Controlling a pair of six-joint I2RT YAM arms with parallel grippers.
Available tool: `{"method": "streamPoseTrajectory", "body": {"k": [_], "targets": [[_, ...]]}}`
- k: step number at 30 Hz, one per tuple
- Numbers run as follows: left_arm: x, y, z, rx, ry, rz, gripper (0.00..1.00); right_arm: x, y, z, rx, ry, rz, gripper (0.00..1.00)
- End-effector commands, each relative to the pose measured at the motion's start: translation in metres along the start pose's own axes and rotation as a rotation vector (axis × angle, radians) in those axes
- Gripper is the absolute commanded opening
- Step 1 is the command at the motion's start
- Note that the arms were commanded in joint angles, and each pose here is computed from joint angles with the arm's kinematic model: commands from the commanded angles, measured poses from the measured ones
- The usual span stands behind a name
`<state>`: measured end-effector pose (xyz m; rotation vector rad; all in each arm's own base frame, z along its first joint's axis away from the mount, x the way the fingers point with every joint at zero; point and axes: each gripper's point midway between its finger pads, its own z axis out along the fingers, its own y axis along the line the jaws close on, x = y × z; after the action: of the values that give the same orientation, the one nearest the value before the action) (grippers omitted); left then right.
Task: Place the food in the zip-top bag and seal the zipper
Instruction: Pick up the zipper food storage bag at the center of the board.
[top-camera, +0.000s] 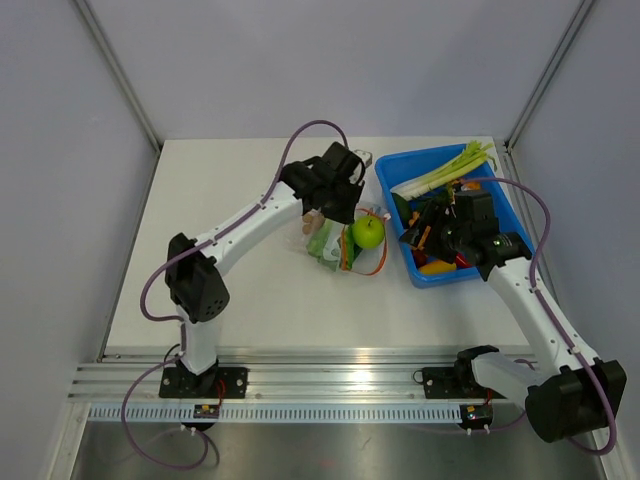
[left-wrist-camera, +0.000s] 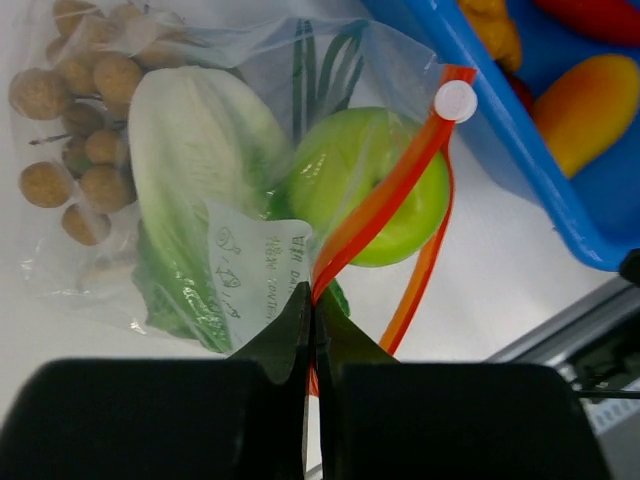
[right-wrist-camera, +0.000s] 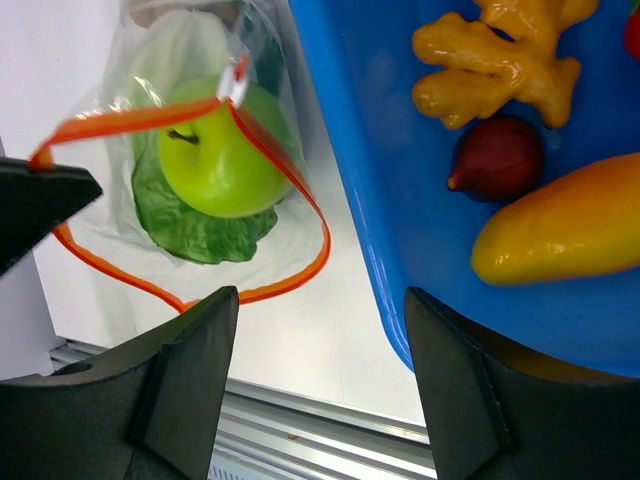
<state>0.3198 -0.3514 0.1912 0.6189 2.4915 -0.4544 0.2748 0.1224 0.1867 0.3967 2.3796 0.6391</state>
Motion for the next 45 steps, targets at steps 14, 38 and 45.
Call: {"method": "streamPoseTrajectory", "body": {"k": [14,38,45], "targets": [[-0.064,-0.027,-0.082,0.397,-0.197,-0.190,0.00,0.009,0.039,0.019,-0.134,0.053,-0.048,0.74],[-0.068,0.000,-0.108,0.354,-0.266,-0.277,0.00,-0.039,0.099,0.023,-0.211,0.023,-0.179,0.00],[-0.065,0.033,-0.105,0.171,-0.301,-0.348,0.00,-0.052,0.134,0.047,-0.239,0.082,-0.293,0.00]]}}
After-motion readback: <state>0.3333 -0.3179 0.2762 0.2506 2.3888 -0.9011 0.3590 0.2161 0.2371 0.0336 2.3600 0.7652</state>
